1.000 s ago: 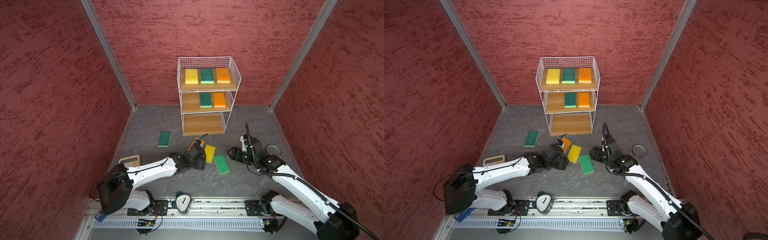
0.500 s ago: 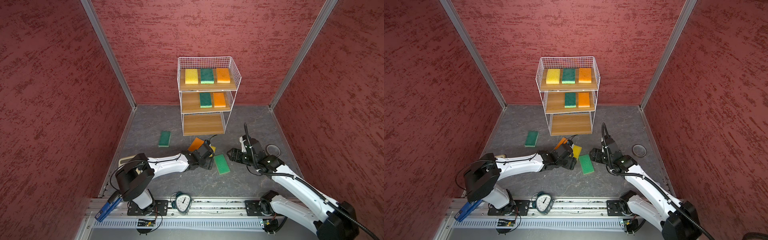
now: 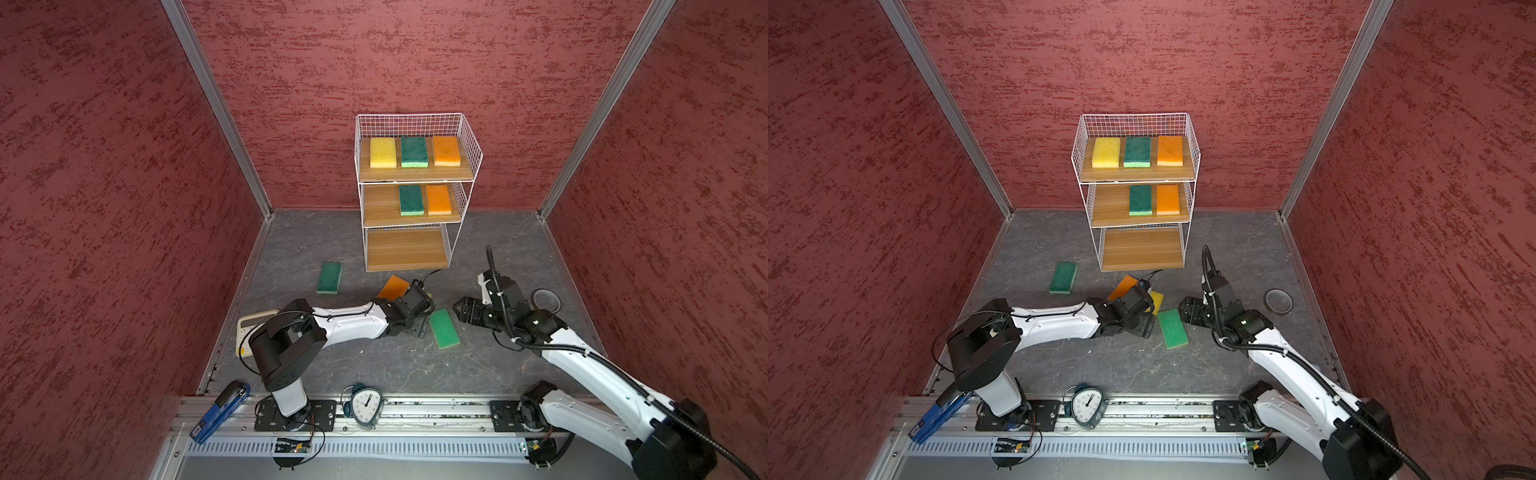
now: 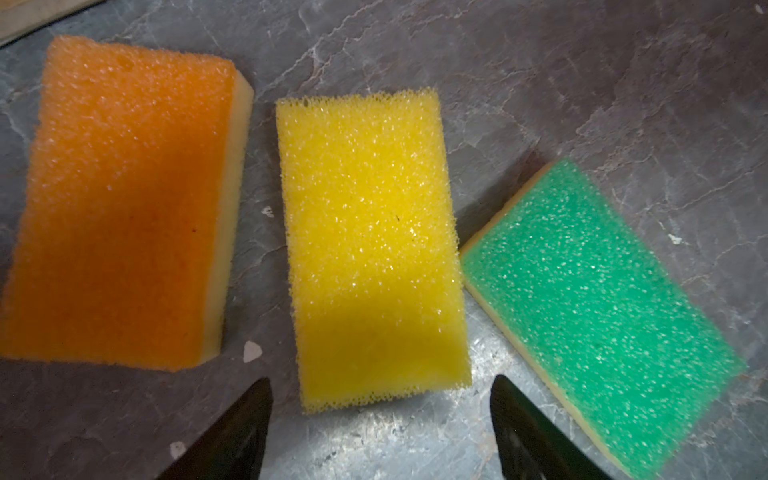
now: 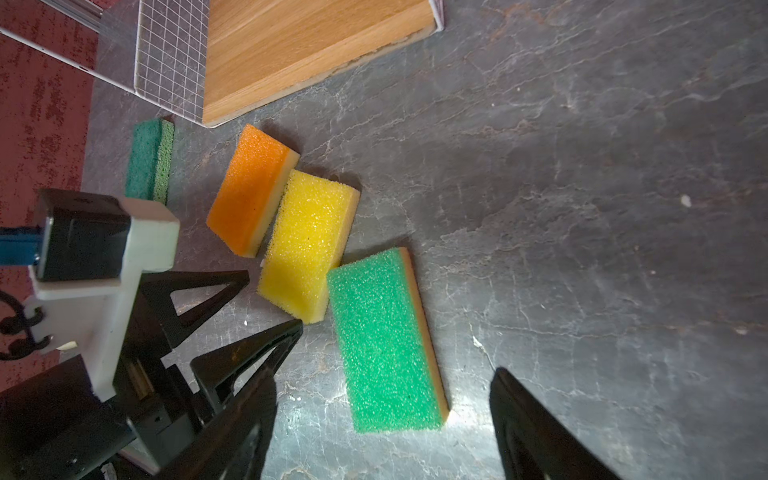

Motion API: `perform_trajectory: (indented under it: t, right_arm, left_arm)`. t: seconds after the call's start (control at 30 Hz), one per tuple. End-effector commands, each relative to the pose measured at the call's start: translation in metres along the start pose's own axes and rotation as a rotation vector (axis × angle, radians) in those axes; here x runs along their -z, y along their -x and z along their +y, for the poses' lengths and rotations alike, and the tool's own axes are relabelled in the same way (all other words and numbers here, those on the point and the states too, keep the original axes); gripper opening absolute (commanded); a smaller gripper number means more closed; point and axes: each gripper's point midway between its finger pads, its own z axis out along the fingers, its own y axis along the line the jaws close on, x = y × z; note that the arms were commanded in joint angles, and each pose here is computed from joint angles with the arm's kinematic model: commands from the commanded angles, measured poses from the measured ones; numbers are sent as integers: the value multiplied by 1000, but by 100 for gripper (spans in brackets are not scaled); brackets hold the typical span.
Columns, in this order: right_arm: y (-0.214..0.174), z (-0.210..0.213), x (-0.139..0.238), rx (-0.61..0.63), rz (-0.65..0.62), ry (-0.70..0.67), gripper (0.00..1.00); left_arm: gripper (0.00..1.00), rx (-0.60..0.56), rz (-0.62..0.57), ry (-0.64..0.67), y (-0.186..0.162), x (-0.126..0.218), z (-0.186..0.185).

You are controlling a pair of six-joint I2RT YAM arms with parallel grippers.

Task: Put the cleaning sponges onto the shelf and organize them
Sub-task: 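Move the left gripper over the yellow sponge while the right gripper approaches the green sponge, then lower the left gripper onto the yellow sponge and close on it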

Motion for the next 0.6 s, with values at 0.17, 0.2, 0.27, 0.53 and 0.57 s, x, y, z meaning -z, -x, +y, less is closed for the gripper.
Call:
perform_trajectory:
  t: [0.17, 0.2, 0.27, 0.53, 0.57]
  right_arm:
    - [3, 2, 0, 9, -17, 5, 82]
    - [3, 2, 0, 9, -15, 5, 82]
    - [3, 2, 0, 9, -17, 4, 82]
    - [3, 1, -1, 13, -18, -1, 82]
    - [3, 0, -1, 13, -18, -1, 82]
  left_arm:
    - [84, -18, 8, 30, 3, -6, 0]
    - [84, -19, 12, 34, 2, -7, 0]
    - [85, -22, 14, 32, 2, -9, -1]
    - [85, -10, 30, 59, 1, -15, 0]
    - [85, -9, 37, 68, 1, -16, 2]
